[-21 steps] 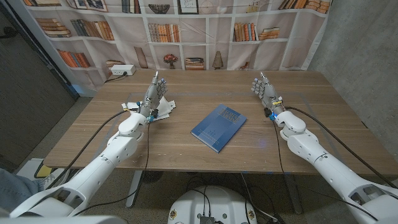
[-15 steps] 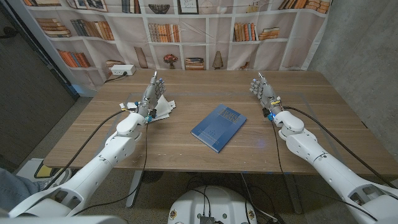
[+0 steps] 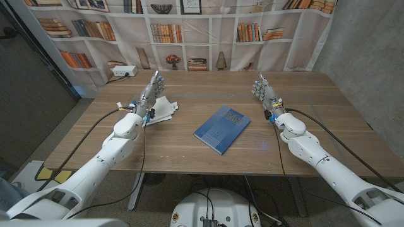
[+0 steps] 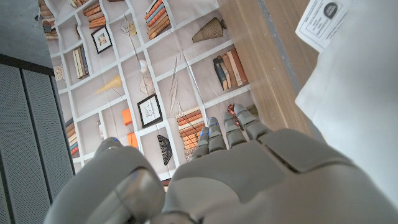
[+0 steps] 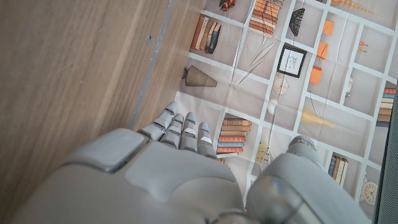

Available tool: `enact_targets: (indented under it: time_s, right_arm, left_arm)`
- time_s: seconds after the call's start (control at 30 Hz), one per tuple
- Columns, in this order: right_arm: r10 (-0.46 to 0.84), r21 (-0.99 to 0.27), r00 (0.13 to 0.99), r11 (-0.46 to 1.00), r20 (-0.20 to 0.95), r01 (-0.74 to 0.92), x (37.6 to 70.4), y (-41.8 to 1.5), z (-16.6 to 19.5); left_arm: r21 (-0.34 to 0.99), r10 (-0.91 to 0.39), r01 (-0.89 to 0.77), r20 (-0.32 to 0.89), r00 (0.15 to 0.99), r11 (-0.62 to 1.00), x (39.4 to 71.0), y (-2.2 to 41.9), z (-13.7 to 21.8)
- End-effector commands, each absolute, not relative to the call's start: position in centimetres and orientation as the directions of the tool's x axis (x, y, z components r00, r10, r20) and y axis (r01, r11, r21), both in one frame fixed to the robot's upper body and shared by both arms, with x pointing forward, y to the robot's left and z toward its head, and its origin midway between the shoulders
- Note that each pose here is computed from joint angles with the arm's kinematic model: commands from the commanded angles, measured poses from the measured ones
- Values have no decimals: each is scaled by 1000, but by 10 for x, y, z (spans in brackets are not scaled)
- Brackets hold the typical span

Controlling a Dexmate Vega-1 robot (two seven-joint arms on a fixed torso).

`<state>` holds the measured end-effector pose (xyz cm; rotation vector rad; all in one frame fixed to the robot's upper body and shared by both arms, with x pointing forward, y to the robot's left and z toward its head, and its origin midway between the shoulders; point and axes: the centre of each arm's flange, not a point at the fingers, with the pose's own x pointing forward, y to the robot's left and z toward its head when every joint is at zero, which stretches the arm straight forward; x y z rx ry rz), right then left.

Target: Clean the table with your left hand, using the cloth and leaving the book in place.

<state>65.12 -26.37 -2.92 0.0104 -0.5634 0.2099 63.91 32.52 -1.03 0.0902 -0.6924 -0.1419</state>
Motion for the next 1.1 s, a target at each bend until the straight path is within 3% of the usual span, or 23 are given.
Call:
enact_targets:
  time_s: [0.03,0.57,1.1]
  right_arm:
    - [184,-74,826,982,533,-172,646,-265,-23]
    - [176,-71,829,984,530,-164,640,-268,-28]
    - [188,-89,835,982,516,-167,636,-269,-26]
  left_arm:
    - [191,-98,-53,699,708,980,622,341,-2]
    - [246,38,-395,808,588,885,581,361,-17]
    - [465,163,-776,804,571,427,540,365,-14]
